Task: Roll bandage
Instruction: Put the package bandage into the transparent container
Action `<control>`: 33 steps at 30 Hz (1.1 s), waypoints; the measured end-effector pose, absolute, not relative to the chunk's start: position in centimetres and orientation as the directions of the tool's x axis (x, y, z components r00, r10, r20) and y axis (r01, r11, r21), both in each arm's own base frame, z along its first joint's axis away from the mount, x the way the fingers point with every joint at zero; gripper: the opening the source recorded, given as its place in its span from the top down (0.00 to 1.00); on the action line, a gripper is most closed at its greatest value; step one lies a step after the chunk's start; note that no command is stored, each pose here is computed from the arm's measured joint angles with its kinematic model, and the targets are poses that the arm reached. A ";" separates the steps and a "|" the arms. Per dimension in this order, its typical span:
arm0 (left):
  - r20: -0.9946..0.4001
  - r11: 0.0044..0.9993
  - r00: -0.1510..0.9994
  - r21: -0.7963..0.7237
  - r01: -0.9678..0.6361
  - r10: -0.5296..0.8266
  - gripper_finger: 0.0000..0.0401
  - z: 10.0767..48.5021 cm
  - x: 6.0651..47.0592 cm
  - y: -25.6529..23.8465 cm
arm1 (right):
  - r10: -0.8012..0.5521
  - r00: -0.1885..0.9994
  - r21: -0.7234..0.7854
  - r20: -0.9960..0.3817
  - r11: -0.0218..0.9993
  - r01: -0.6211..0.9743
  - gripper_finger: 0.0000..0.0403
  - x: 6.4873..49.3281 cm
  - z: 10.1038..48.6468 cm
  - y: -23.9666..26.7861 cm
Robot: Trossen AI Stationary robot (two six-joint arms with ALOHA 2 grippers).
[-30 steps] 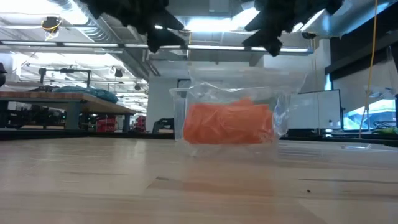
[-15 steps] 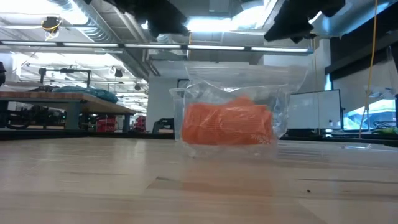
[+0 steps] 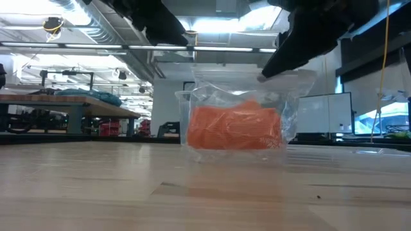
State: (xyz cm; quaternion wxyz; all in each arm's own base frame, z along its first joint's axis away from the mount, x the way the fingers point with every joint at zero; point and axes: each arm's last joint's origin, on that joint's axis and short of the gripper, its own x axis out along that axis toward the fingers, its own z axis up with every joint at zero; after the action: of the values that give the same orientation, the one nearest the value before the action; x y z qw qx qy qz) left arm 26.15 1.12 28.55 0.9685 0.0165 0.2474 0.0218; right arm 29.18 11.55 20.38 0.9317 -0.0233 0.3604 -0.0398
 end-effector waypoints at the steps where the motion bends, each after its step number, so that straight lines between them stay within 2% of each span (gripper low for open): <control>1: -0.477 0.999 0.877 0.042 -0.034 0.050 0.43 28.6 26.2 1.1 | -0.081 0.736 -0.065 -0.672 0.997 0.050 0.55 29.2 20.3 11.6; 6: -0.477 0.999 0.878 0.036 -0.035 0.048 0.43 28.6 26.2 1.1 | -0.151 0.720 -0.124 -0.677 0.988 0.090 0.55 29.5 19.4 11.5; 9: -0.477 0.999 0.878 0.030 -0.038 0.048 0.43 28.6 26.2 1.1 | -0.189 0.716 -0.155 -0.672 0.981 0.114 0.61 29.6 19.0 11.5; 11: -0.478 0.999 0.877 0.029 -0.039 0.048 0.43 28.6 26.2 1.1 | -0.190 0.717 -0.163 -0.670 0.981 0.108 0.68 29.6 19.0 11.5; 16: -0.485 0.999 0.873 0.028 -0.039 0.048 0.43 28.5 26.1 1.1 | -0.188 0.722 -0.170 -0.666 0.980 0.098 0.96 29.5 19.3 11.5; 20: -0.491 0.999 0.870 0.029 -0.040 0.048 0.43 28.4 26.1 1.1 | -0.185 0.749 -0.153 -0.636 0.982 0.112 0.96 29.3 21.0 11.3; 25: -0.490 0.999 0.870 0.028 -0.040 0.048 0.43 28.4 26.1 1.1 | -0.183 0.813 -0.165 -0.553 0.980 0.108 0.98 29.6 25.8 11.3; 33: -0.490 0.999 0.870 0.027 -0.044 0.052 0.43 28.4 26.1 1.1 | -0.495 0.678 -0.372 -0.544 0.866 0.334 0.99 29.5 33.3 6.2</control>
State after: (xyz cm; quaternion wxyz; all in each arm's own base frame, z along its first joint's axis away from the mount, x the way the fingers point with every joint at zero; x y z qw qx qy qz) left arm 26.09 1.14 28.44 0.9669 0.0074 0.2538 0.0249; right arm 29.54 6.19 33.30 0.9078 -0.1217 0.3302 -0.2282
